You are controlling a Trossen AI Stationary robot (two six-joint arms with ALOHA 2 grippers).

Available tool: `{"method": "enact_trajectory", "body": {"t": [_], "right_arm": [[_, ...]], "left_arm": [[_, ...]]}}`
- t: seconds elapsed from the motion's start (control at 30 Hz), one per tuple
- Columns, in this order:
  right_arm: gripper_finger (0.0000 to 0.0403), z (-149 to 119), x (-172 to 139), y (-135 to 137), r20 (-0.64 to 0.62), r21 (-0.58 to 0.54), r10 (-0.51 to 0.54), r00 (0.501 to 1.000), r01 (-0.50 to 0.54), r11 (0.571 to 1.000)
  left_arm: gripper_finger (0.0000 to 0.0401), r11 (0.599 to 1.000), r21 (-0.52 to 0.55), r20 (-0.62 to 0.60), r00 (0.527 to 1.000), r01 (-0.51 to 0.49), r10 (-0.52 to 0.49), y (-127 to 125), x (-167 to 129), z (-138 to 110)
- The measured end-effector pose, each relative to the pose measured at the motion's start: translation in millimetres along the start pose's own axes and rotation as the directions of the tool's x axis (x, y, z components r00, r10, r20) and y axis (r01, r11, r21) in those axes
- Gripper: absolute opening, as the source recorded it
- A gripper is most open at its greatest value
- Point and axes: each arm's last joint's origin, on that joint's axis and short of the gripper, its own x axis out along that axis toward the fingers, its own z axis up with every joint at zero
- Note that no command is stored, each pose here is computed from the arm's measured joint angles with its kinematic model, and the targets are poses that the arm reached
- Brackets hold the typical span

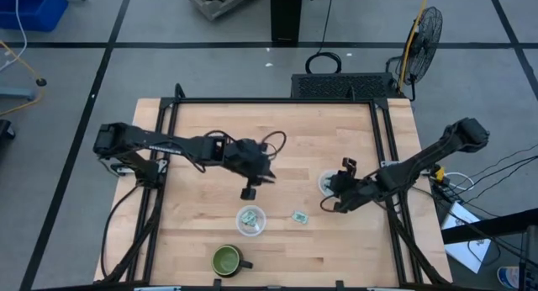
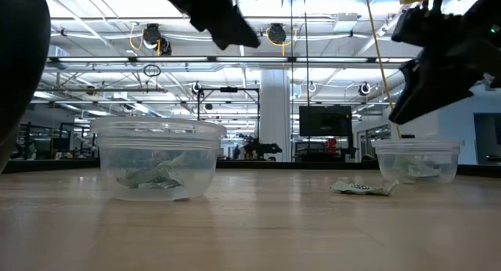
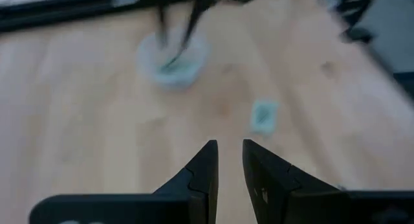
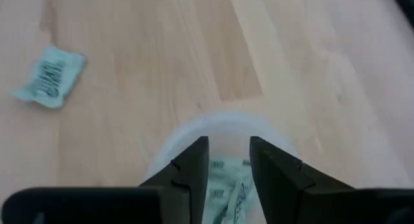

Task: Pick and place Stevia / Truvia into bins
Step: Put the white stevia packet into the left transparent container

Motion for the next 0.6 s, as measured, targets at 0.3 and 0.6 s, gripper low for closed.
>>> {"method": "enact_trajectory", "body": {"t": [0.3,0.6], "right_arm": [[0.0086,24,-19,-7,0.277,-0.076,-0.049,0.960,0.073,0.994],[0.0082,32,-36,-16,0.373,-0.034,-0.027,0.927,0.043,0.998]], "left_arm": [[0.0076,0.986,-0.004,0.028,0.986,0.164,-0.164,-24,70,-16],[0.0081,0.983,0.011,0.095,0.978,0.183,-0.183,-39,132,-40]]}}
